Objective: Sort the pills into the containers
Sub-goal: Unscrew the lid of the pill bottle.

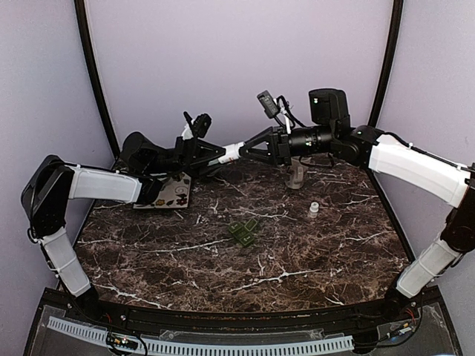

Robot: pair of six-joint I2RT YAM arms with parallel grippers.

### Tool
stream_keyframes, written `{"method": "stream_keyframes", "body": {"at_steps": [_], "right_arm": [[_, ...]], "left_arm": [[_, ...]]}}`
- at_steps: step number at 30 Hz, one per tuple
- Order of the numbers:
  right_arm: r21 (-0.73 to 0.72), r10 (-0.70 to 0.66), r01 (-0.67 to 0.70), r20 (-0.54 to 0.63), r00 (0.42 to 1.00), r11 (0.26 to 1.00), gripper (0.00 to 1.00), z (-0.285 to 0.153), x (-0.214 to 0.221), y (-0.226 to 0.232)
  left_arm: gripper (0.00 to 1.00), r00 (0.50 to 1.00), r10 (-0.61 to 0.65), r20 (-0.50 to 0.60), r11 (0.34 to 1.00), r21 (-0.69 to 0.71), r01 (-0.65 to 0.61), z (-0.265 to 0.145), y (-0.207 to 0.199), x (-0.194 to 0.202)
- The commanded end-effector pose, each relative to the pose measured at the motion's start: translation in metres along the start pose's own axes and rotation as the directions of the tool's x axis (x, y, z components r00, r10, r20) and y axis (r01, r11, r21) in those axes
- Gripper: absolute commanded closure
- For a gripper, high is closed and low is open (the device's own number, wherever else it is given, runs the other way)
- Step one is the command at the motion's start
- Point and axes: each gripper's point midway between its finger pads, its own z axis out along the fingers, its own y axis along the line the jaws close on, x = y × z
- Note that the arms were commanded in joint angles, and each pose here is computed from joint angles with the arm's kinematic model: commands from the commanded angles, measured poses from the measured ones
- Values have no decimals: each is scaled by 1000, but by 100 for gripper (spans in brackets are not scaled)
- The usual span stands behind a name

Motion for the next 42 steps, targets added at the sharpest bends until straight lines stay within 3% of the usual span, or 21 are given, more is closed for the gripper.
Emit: {"method": "stream_keyframes", "body": {"at_steps": [1,7,27,32,37,42], "right_arm": [[26,9,-9,11,1000,1000,61,-4,-7,-4],[-3,21,-21,42,999,1000,48,-8,-14,3],[-25,168,-166,112,979,986,44,-32,-12,19],[3,338,-342,155,928,940,46,-33,-24,1],[-20,527,-531,156,836,847,48,-30,-28,-14],[-60,621,-619,126,774,783,49,-24,-28,-16]], "left_arm": [[100,983,184,-10,979,89,-182,4,-46,-5],[100,981,194,-8,979,68,-193,3,-44,-4],[100,968,251,16,968,-15,-250,1,-29,-7],[100,963,268,4,962,-45,-268,0,-24,-3],[100,955,297,-8,952,-77,-297,-1,-21,-2],[100,951,309,-19,947,-88,-309,0,-19,-3]]}}
